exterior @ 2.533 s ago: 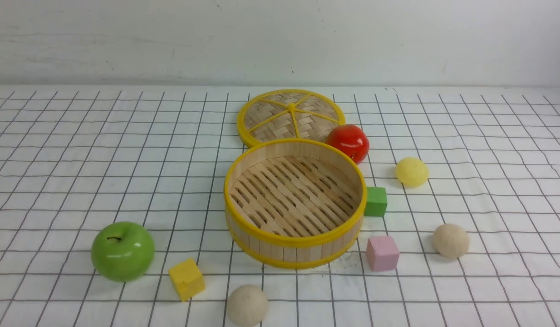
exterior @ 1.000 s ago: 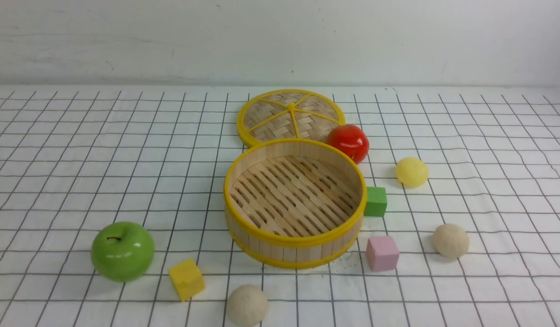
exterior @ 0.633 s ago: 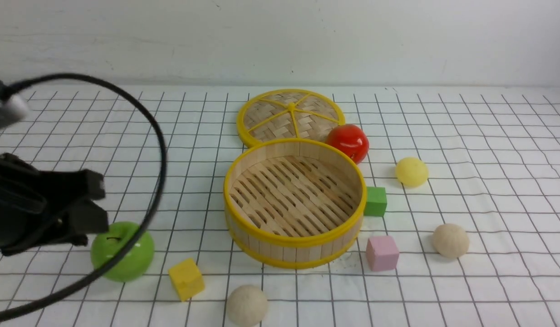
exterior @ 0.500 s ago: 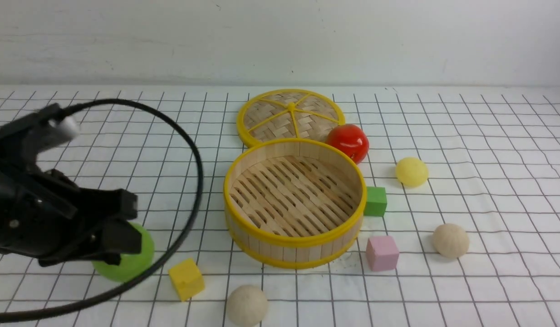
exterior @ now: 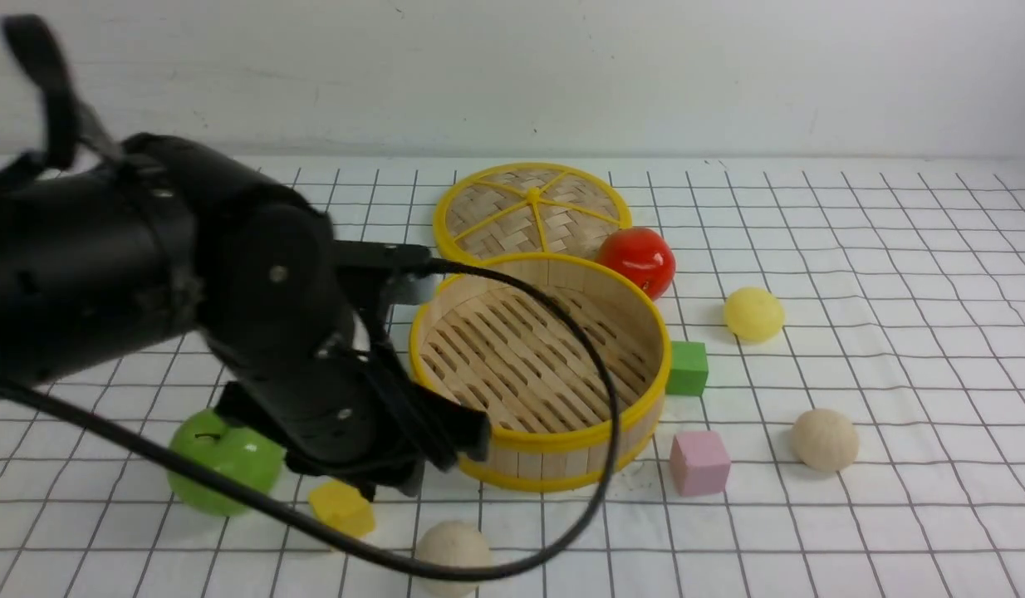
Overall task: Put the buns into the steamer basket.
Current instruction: Use the left arm to grab a steamed stuffed bun
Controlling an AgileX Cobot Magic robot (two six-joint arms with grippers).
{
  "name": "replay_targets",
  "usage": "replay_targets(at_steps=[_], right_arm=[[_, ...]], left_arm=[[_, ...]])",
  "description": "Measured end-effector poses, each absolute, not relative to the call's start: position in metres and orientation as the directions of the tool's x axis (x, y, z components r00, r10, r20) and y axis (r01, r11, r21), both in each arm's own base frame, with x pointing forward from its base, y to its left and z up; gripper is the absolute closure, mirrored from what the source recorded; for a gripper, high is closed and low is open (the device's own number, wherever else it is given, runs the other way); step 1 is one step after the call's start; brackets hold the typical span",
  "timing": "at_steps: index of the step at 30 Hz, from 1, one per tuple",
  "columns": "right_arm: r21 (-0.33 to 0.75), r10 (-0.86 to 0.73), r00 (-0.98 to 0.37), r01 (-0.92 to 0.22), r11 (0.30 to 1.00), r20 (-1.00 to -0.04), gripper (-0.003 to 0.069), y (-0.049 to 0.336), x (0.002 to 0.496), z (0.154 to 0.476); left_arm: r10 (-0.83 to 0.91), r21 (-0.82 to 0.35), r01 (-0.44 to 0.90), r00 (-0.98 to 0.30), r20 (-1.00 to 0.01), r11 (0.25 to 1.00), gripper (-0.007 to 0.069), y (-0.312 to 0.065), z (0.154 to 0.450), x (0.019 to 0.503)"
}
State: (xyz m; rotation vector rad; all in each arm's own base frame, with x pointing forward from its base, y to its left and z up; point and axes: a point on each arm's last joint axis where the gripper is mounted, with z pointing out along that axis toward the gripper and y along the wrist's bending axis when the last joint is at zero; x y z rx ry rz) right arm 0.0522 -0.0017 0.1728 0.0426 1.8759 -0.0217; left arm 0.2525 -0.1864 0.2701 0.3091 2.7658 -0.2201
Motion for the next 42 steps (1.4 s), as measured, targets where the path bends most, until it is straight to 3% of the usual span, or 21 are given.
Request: replay_targets(at_steps=[8, 20, 32, 40, 42], right_arm=[[0.007, 0.019, -0.300, 0.041, 0.999, -0.954, 0.0420, -0.002, 0.052, 0.173], [0.007, 0.019, -0.300, 0.041, 0.999, -0.954, 0.0420, -0.002, 0.052, 0.173], [0.008, 0.019, -0.300, 0.040, 0.999, -0.954, 0.0420, -0.002, 0.052, 0.173], [0.008, 0.019, -0.300, 0.040, 0.999, -0.954, 0.0420, -0.002, 0.052, 0.173], [0.008, 0.019, -0.300, 0.040, 0.999, -0.954, 0.0420, -0.002, 0.052, 0.173]], left_arm=[[0.262, -0.063, 0.292, -0.920, -0.291, 0.955, 0.0387, -0.225, 0.241, 0.269], [0.286, -0.001, 0.292, -0.938, -0.198, 0.956, 0.0387, -0.231, 0.206, 0.278], [0.295, 0.004, 0.300, -0.936, -0.195, 0.954, 0.0393, -0.235, 0.193, 0.282], [0.297, 0.007, 0.301, -0.936, -0.188, 0.954, 0.0536, -0.234, 0.193, 0.282], [0.319, 0.010, 0.322, -0.932, -0.171, 0.947, 0.0625, -0.234, 0.193, 0.280]])
